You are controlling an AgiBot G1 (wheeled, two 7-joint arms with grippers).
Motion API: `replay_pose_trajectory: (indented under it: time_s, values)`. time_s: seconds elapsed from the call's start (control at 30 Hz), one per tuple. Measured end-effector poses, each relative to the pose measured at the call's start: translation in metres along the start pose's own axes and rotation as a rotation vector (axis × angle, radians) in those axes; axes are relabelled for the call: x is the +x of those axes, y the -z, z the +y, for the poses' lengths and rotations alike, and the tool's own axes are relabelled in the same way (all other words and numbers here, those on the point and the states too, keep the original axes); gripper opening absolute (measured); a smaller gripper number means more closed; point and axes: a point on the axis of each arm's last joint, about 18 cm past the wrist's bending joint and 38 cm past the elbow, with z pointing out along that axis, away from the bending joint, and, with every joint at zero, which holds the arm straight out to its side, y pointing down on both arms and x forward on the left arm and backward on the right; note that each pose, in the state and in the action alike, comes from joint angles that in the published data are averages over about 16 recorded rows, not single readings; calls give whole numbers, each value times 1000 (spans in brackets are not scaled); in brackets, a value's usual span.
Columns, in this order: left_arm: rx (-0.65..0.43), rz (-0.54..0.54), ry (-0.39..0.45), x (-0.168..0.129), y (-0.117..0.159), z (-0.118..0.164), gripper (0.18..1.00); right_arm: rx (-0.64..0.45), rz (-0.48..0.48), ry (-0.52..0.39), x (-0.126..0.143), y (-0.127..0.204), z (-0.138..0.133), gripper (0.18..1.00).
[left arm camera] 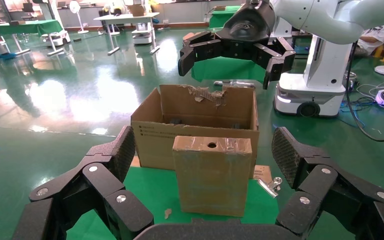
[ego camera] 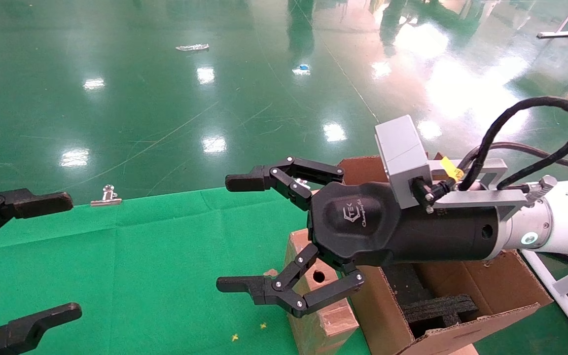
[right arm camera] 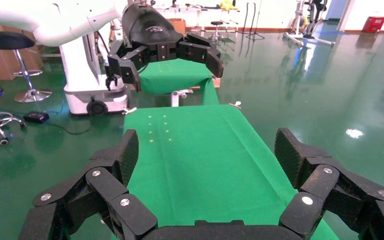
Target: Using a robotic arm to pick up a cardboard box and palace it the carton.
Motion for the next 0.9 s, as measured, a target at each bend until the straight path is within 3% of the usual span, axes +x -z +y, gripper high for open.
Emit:
replay_pose_trajectory:
  time_s: [0.6,0.9]
  values:
    - [0,0,0,0,0,0,1001,-18,-3,-2,-1,-2,2,1000]
    - [0,0,0,0,0,0,1000,-183,-50,-9,-2,-20,25,1000]
